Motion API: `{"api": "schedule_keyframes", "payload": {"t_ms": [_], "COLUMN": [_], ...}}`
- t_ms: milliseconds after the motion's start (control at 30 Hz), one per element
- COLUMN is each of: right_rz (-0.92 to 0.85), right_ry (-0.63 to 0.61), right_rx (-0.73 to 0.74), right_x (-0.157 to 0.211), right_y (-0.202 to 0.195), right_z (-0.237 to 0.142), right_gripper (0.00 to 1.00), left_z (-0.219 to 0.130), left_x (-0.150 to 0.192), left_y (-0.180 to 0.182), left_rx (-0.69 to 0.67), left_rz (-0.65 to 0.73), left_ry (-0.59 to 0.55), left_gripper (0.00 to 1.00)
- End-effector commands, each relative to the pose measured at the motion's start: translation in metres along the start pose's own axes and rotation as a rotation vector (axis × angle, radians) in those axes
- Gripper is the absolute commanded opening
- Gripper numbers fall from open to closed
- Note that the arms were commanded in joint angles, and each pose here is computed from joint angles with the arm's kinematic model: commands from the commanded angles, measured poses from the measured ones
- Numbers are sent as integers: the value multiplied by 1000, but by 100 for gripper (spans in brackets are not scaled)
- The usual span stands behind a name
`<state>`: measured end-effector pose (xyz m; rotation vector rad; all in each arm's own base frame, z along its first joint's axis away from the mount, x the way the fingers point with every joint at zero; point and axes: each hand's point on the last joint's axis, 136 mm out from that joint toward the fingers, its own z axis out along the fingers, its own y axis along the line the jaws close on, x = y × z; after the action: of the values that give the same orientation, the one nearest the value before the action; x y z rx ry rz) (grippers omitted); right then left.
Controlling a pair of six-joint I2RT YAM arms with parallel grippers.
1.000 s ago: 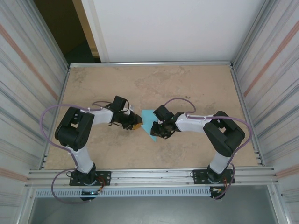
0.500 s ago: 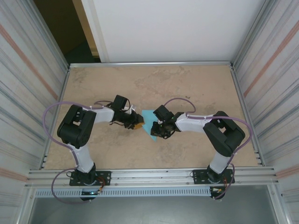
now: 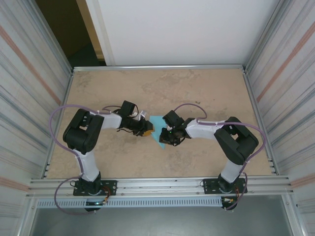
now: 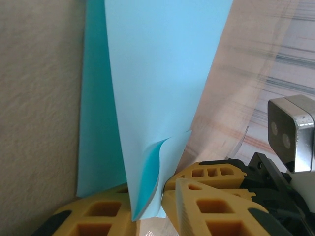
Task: Fold a paper plane with a square sheet of paper (pick it up from the middle)
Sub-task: Fourth fold the wing at the center of the table.
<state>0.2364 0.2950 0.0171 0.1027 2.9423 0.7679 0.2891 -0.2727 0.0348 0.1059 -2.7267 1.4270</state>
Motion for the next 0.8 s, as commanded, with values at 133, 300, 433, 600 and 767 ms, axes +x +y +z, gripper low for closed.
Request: {"api": "schedule_keyframes", "payload": {"t_ms": [133, 300, 433, 600, 767], "right_rz": [-27, -90, -208, -350, -531], "right_ry": [-2, -92, -227, -373, -444], "right_rx": [24, 34, 90, 168, 193], "right_x": [3, -8, -23, -39, -43], "right_y": [-10, -4, 5, 19, 45], "right_z": [-6, -26, -52, -68, -57], "right_gripper": [17, 24, 37, 45, 40], "left_z": [1, -9, -21, -36, -38], "left_x": [-3, -11, -22, -38, -53], "left_y": [-7, -11, -14, -9, -10], "left_rx": [6, -33, -89, -181, -199], "left_rz": [40, 40, 13, -79, -150], "left_ry": [8, -54, -146, -257, -310], "left_gripper": [14, 6, 5, 5, 6]}}
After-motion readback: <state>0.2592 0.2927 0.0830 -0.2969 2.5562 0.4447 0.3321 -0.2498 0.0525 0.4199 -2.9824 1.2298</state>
